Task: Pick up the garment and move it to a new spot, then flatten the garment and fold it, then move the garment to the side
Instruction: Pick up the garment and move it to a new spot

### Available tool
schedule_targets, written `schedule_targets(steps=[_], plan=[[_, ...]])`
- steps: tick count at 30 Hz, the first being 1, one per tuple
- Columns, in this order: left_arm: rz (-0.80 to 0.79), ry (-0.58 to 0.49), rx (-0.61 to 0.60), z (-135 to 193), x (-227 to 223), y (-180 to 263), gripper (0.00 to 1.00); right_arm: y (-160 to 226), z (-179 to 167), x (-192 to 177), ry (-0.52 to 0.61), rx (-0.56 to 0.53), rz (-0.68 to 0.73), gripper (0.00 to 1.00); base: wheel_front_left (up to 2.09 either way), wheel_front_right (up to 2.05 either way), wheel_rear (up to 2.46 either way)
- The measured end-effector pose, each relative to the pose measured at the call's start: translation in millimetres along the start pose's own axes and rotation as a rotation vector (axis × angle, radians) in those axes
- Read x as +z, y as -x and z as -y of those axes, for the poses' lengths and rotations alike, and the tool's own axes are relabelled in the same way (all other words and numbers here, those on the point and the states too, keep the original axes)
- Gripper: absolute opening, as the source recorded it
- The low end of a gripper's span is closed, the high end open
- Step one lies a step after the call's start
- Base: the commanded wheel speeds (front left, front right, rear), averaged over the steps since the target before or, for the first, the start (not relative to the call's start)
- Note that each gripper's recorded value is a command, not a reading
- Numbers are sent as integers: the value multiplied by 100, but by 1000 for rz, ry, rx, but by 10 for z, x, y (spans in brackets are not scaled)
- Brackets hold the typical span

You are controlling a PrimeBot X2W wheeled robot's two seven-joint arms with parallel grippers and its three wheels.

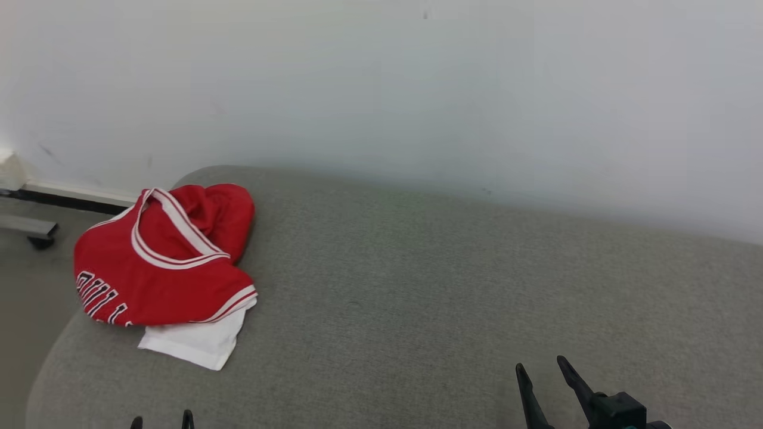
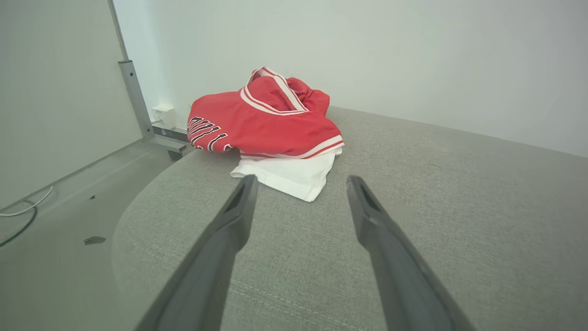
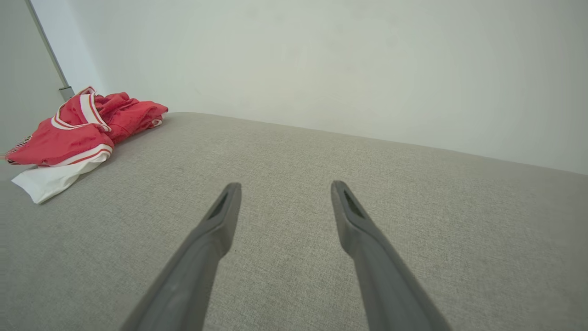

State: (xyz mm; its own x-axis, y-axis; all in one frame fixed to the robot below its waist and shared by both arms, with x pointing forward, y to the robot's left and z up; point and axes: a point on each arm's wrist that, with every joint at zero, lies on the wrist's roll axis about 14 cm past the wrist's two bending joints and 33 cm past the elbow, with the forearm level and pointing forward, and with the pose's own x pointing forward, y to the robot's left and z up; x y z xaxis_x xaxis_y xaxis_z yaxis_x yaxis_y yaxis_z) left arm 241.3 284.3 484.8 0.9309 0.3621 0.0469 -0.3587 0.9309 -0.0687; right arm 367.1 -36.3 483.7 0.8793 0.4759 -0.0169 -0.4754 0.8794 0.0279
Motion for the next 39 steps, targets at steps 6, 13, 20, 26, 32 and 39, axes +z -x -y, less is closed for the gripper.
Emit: schedule_targets(steps=[6,13,20,26,32,39], plan=[[3,-5,96,-287,-4,191,100,-134,-268,-5,-1,87,-8,100,0,0,0],[10,-5,182,-503,10,368,100,-226,-506,4,1,163,-9,100,0,0,0],[9,-7,226,-593,26,440,100,-298,-603,-7,-2,197,-13,100,0,0,0],[13,-5,234,-598,50,454,100,-294,-623,-11,-1,203,-15,100,0,0,0],[-8,0,225,-601,36,445,100,-271,-630,-12,-5,203,-16,100,0,0,0],[-51,17,212,-727,88,199,100,-228,-640,-84,-8,207,-33,100,0,0,0]])
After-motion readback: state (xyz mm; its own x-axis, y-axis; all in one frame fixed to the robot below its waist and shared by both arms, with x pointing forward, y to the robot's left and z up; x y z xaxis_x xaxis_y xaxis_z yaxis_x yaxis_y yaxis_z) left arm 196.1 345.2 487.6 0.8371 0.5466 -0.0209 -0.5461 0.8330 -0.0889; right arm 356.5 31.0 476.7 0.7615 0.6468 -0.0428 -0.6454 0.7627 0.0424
